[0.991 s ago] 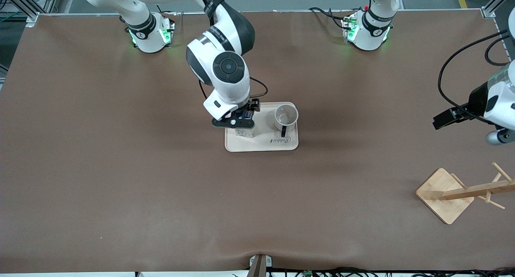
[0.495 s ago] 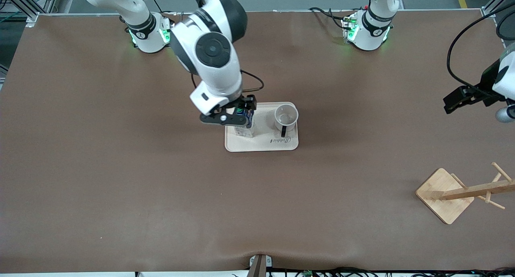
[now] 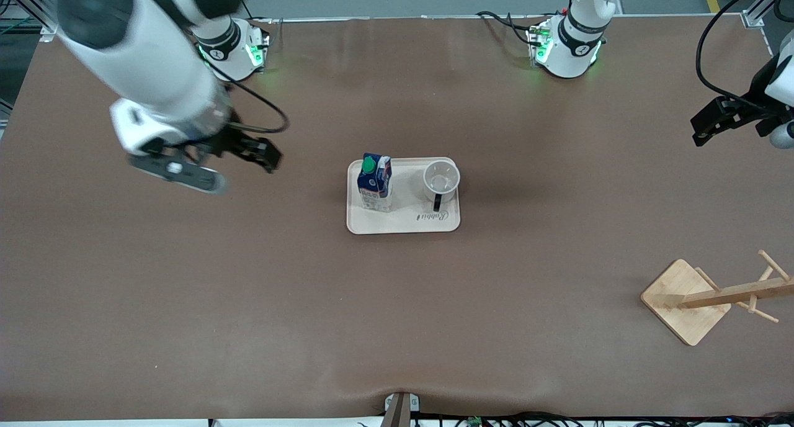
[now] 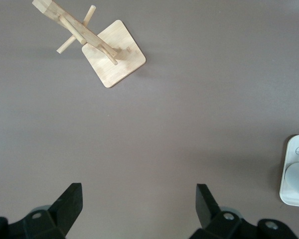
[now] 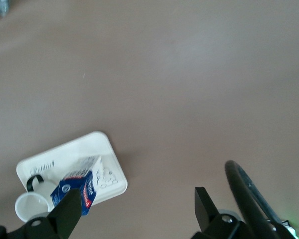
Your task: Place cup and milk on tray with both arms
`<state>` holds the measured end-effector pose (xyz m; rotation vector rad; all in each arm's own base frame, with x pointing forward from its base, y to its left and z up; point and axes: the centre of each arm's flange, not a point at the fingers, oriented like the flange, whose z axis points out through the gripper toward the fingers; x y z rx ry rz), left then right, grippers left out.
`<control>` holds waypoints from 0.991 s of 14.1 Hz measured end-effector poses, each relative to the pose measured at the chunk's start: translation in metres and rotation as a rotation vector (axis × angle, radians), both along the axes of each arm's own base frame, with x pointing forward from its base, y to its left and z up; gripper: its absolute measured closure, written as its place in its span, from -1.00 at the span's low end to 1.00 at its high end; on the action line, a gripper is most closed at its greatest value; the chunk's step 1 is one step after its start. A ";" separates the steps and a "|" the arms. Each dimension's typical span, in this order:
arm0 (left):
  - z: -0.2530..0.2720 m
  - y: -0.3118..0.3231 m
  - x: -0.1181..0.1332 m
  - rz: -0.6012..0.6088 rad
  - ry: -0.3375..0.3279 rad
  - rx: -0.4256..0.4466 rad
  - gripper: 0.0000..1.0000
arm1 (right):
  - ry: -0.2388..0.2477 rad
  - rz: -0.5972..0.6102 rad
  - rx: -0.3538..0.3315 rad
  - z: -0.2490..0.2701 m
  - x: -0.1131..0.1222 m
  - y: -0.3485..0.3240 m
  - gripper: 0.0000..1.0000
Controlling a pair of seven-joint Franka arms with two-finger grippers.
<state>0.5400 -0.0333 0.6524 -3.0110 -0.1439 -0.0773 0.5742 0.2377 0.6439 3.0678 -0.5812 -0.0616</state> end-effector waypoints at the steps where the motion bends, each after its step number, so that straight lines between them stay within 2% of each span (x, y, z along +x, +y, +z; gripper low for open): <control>1: -0.001 0.000 0.000 0.000 0.003 0.000 -1.00 | -0.006 -0.024 0.003 0.018 -0.004 -0.026 -1.00; 6: -0.005 0.000 0.000 0.000 0.011 0.001 -1.00 | 0.018 -0.027 0.014 0.052 -0.014 -0.149 -1.00; 11: -0.007 -0.015 -0.002 -0.016 0.022 -0.055 -1.00 | 0.058 0.144 0.043 0.039 -0.016 -0.259 -1.00; 14: -0.008 -0.019 -0.003 -0.021 0.031 -0.068 -1.00 | 0.071 0.225 0.058 0.032 -0.018 -0.290 -1.00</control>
